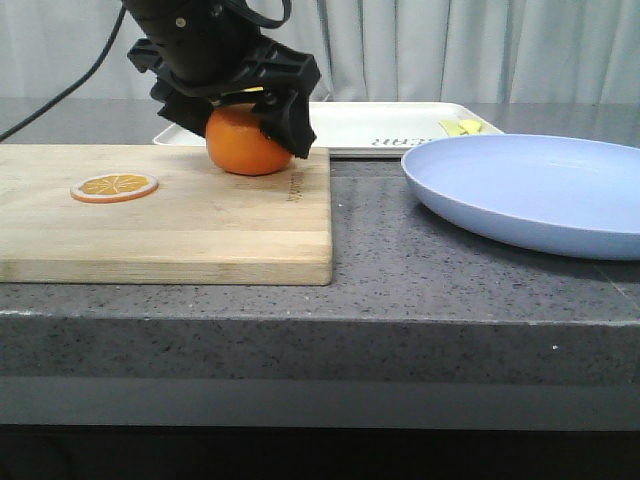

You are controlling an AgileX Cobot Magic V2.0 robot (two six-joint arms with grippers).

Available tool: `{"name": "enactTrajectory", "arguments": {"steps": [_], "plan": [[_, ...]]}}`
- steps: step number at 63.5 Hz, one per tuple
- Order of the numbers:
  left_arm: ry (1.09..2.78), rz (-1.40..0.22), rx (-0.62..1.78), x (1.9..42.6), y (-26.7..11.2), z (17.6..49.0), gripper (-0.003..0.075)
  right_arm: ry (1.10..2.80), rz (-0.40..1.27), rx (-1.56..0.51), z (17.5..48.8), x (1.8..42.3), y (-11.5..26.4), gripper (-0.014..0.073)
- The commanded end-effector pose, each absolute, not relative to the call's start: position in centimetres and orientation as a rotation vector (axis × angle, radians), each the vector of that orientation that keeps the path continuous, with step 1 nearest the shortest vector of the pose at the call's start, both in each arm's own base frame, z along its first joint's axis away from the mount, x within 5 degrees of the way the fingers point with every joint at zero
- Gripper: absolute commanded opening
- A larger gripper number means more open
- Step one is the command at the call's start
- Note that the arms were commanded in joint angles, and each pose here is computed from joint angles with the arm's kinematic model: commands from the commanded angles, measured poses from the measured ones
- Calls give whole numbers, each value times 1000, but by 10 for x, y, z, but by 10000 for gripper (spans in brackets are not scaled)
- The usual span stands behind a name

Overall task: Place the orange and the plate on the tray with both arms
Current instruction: 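Reach the left gripper down and grasp the large orange, then lift the orange with the left gripper and lower it onto the blue plate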

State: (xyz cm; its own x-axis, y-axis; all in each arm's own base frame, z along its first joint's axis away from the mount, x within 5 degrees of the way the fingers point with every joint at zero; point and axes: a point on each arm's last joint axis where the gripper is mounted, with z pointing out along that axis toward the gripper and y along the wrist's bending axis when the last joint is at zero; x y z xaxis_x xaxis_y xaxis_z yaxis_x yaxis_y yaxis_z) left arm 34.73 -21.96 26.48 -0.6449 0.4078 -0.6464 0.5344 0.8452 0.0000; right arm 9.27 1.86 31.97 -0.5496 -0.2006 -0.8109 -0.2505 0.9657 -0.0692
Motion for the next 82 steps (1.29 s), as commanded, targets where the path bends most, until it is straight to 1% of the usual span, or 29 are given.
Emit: {"name": "enactTrajectory", "arguments": {"steps": [1, 11, 18, 23, 30, 34, 44, 53, 67, 73, 82], "plan": [[2279, -290, 661, 346, -223, 288, 589, 2087, 66, -311, 334, 96, 19, 646], [2294, -286, 665, 346, -224, 285, 588, 2088, 66, -311, 334, 96, 19, 646], [2286, -288, 663, 347, -224, 285, 573, 2089, 66, -311, 333, 96, 19, 646], [2283, -289, 662, 347, -224, 285, 522, 2089, 66, -311, 333, 96, 19, 646], [2283, -289, 662, 347, -224, 285, 424, 2090, 66, -311, 333, 96, 19, 646], [2283, -289, 662, 347, -224, 285, 392, 2090, 66, -311, 333, 96, 19, 646], [2284, -290, 666, 346, -225, 291, 390, 2090, 65, -310, 333, 96, 19, 646], [2270, -303, 691, 343, -234, 311, 390, 2076, 63, -308, 335, 97, 19, 646], [2157, -364, 779, 323, -268, 345, 391, 2068, 76, -286, 340, 96, 19, 646], [2120, -389, 822, 315, -285, 349, 401, 2064, 92, -247, 343, 93, 18, 646], [2091, -419, 880, 308, -312, 347, 445, 2035, 86, -185, 346, 83, 13, 646]]}}
